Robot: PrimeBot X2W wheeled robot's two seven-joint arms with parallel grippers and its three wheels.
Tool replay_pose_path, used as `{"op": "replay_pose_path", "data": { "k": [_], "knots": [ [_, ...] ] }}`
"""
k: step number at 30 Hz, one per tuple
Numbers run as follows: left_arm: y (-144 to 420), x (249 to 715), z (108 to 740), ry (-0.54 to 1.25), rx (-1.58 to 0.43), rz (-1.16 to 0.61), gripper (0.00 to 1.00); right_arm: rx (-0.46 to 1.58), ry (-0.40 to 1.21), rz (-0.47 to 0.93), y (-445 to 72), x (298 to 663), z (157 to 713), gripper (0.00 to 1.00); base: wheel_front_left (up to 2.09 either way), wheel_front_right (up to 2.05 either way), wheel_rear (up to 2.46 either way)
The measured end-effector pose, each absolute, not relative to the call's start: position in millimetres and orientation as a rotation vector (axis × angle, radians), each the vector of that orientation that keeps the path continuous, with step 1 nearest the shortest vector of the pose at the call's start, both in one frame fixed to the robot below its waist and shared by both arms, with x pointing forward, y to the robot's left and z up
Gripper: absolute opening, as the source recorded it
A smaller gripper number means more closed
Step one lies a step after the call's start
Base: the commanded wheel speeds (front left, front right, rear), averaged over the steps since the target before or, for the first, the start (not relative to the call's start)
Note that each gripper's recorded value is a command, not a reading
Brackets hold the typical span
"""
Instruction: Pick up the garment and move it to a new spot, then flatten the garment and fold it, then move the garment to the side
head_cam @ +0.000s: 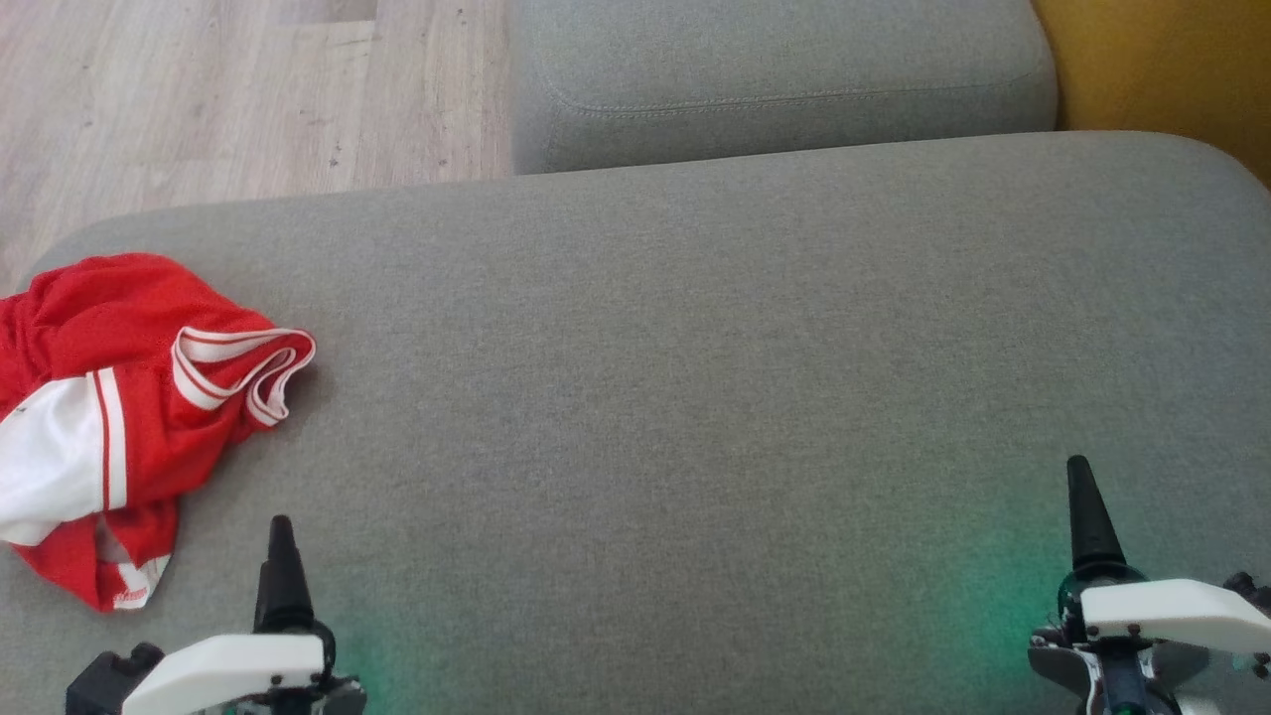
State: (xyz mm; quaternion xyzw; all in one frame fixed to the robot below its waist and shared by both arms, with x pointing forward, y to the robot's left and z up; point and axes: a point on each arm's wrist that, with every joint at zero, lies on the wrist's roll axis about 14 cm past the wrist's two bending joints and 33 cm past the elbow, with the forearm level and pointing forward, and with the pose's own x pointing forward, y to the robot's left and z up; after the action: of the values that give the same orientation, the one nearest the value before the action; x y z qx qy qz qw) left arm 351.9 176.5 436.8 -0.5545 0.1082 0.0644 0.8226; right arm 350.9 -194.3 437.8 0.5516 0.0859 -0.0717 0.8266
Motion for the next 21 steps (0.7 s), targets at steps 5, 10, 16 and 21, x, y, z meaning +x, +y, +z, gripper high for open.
{"op": "replay_pose_path", "data": {
  "k": [5, 10, 16, 21],
  "knots": [
    [175.2, 352.1, 438.2, 0.229, -1.114, 0.128, 1.00, 1.119, 0.183, -0.142, -192.9, 351.2, 438.9, 1.00, 0.00, 0.00, 0.00],
    [173.4, 352.8, 441.7, 0.223, -1.025, 0.107, 1.00, 1.050, 0.182, -0.131, -191.3, 351.4, 439.9, 1.00, 0.00, 0.00, 0.00],
    [171.5, 353.3, 444.6, 0.221, -0.945, 0.093, 1.00, 0.987, 0.186, -0.115, -188.5, 351.9, 440.7, 1.00, 0.00, 0.00, 0.00],
    [171.3, 354.4, 448.6, 0.206, -0.873, 0.079, 1.00, 0.924, 0.177, -0.101, -186.8, 353.8, 443.5, 1.00, 0.00, 0.00, 0.00]
  ]
}}
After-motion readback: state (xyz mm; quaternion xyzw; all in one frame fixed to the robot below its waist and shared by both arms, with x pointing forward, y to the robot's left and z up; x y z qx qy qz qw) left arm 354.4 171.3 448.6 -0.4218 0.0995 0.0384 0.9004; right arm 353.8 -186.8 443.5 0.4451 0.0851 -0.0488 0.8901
